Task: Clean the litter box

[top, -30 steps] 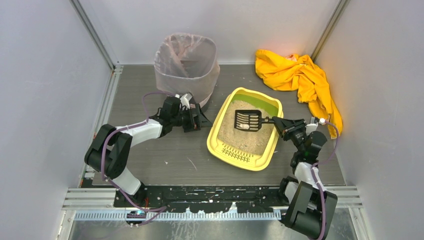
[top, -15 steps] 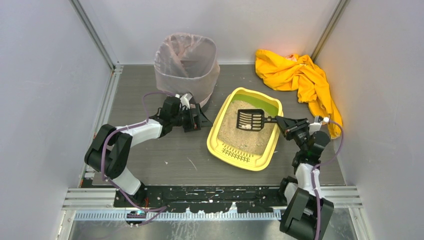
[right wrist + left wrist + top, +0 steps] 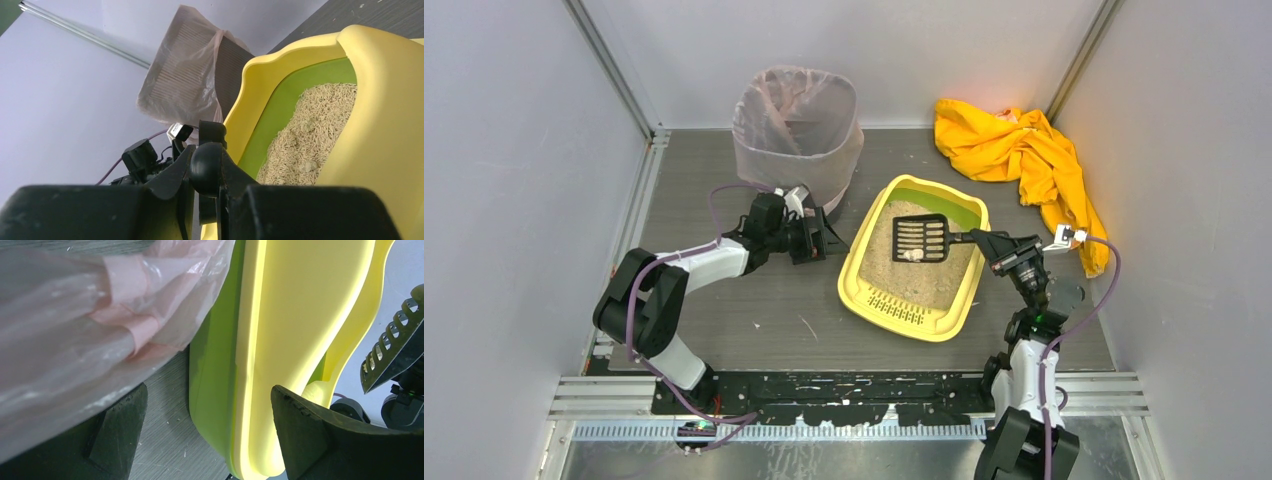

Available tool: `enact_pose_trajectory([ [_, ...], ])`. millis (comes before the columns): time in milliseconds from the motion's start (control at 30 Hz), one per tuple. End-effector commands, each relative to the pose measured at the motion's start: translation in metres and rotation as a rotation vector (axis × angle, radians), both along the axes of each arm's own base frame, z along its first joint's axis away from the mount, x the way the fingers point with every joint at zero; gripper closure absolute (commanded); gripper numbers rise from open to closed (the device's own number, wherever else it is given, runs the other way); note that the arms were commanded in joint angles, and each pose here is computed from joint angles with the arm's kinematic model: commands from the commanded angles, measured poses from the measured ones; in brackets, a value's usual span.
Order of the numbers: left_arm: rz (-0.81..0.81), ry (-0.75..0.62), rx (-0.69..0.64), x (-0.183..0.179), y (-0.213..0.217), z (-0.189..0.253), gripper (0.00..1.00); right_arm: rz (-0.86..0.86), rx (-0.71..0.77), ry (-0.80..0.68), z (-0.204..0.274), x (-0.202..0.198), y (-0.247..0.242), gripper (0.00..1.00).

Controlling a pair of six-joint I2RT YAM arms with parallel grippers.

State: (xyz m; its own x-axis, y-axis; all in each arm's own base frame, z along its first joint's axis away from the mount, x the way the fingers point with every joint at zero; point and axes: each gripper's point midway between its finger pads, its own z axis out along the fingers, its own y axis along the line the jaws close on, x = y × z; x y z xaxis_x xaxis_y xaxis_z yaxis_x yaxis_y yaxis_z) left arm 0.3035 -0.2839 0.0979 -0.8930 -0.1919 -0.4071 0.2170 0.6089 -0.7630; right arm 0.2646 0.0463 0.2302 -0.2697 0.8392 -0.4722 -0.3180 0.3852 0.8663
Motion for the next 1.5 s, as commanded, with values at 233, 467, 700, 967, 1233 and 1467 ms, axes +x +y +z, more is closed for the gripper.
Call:
enact_pose_trajectory([
  [233,-0.023,-0.091,-0.065,0.005,-0.008,0.032,0.08,-0.037,0.027,-0.036,0.042,0.011,-0.010,0.99],
  [467,-0.009,-0.073,-0.048,0.006,-0.007,0.024,0.08,-0.054,0.054,-0.032,0.086,0.021,-0.017,0.99],
  [700,-0.009,-0.067,-0.044,0.008,-0.008,0.020,0.08,-0.069,0.057,-0.049,0.128,0.046,-0.026,0.99],
  [967,-0.014,-0.059,-0.049,0.008,-0.010,0.018,0.08,-0.010,0.008,-0.111,0.186,0.095,0.006,0.99],
  [1233,-0.014,-0.073,-0.050,0.006,-0.008,0.024,0.08,0.081,-0.004,-0.184,0.245,0.153,0.040,0.99],
  [1467,-0.010,-0.091,-0.041,0.005,-0.005,0.029,0.08,0.195,-0.116,-0.148,0.245,0.215,0.114,0.99],
])
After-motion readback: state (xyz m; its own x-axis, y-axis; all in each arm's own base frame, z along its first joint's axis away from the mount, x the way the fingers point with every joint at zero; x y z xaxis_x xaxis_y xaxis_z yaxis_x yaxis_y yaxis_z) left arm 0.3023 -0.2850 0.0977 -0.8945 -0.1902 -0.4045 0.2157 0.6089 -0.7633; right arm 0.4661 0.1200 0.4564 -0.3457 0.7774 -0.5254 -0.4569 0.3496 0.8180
